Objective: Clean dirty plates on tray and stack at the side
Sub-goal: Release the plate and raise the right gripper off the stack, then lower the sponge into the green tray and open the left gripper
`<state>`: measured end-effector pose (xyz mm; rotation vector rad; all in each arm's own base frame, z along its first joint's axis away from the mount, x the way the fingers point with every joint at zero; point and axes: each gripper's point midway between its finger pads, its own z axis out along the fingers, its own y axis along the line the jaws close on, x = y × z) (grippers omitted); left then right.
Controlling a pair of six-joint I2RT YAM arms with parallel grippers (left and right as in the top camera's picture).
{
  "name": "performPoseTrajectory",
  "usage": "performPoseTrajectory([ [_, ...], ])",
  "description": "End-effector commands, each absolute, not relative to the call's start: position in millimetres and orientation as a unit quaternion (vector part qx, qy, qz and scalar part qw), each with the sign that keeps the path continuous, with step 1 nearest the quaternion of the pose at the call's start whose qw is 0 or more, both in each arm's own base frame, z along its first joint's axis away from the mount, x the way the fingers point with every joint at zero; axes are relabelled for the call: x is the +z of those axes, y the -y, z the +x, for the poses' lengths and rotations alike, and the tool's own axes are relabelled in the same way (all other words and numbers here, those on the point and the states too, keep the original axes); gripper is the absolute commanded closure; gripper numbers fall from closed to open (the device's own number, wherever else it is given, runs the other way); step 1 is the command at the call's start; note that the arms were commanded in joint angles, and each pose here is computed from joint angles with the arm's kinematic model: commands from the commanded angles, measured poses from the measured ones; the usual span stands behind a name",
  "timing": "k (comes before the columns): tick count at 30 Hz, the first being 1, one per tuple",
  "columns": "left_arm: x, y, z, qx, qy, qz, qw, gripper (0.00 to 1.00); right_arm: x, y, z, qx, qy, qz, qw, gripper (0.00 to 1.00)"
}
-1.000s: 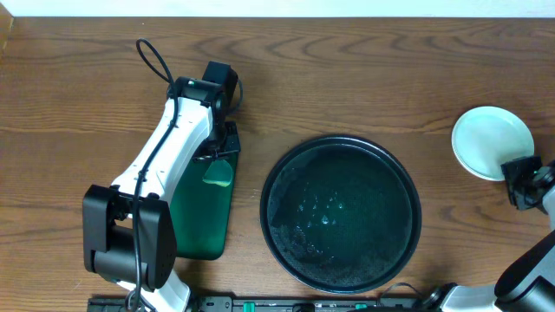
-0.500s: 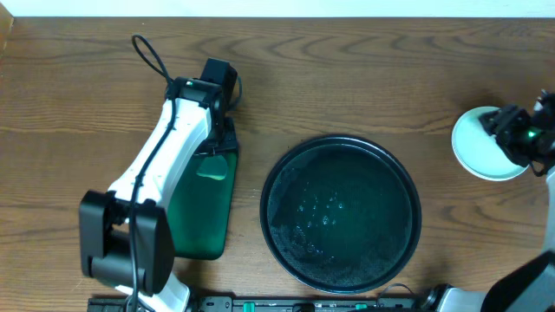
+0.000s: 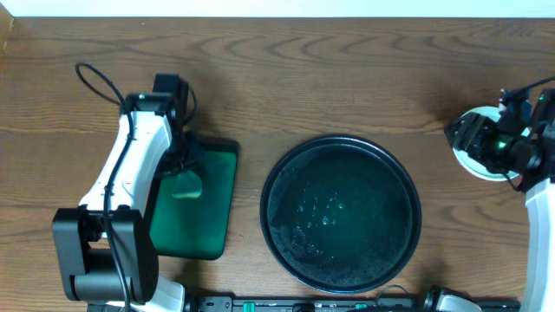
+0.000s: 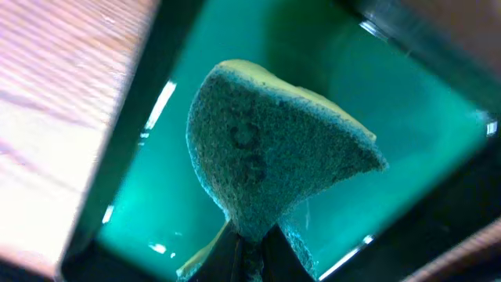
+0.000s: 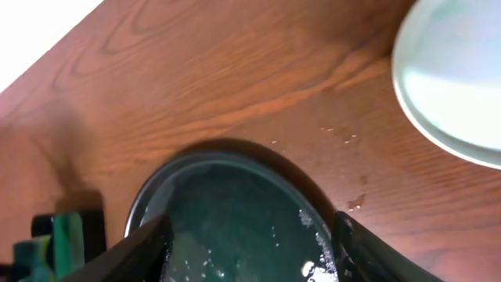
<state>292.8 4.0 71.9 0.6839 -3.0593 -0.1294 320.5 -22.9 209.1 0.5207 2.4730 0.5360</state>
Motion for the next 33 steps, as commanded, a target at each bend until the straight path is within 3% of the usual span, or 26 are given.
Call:
performPoseTrajectory([
  [1,52,3,282,-0.024,0.979,0.202,0.023,0.92,230,7,315,0.193,-0.921,0.15,0.303,0.37],
  [4,38,7,276,-0.013,0.98,0.195,0.027,0.91,238,-7,308,0.198,-0.921,0.129,0.31,0.36],
  [5,34,7,275,-0.012,0.98,0.195,0.026,0.86,242,-12,305,0.2,-0.921,0.12,0.312,0.36],
  [8,29,7,276,-0.011,0.98,0.196,0.021,0.56,250,-24,298,0.205,-0.92,0.1,0.32,0.34],
  [9,29,7,276,-0.01,0.98,0.195,0.021,0.5,252,-27,296,0.206,-0.919,0.095,0.323,0.34],
  [13,29,8,277,-0.009,0.981,0.195,0.019,0.42,262,-37,289,0.211,-0.915,0.076,0.336,0.3],
  [21,73,10,296,0.008,0.98,0.193,-0.054,0.38,293,-64,265,0.213,-0.894,-0.036,0.393,0.28],
  [26,141,17,299,0.032,0.973,0.157,-0.164,0.38,320,-80,237,0.186,-0.86,-0.143,0.454,0.25],
  [33,254,24,262,0.066,0.924,0.098,-0.364,0.38,361,-70,202,0.098,-0.798,-0.21,0.557,0.28],
])
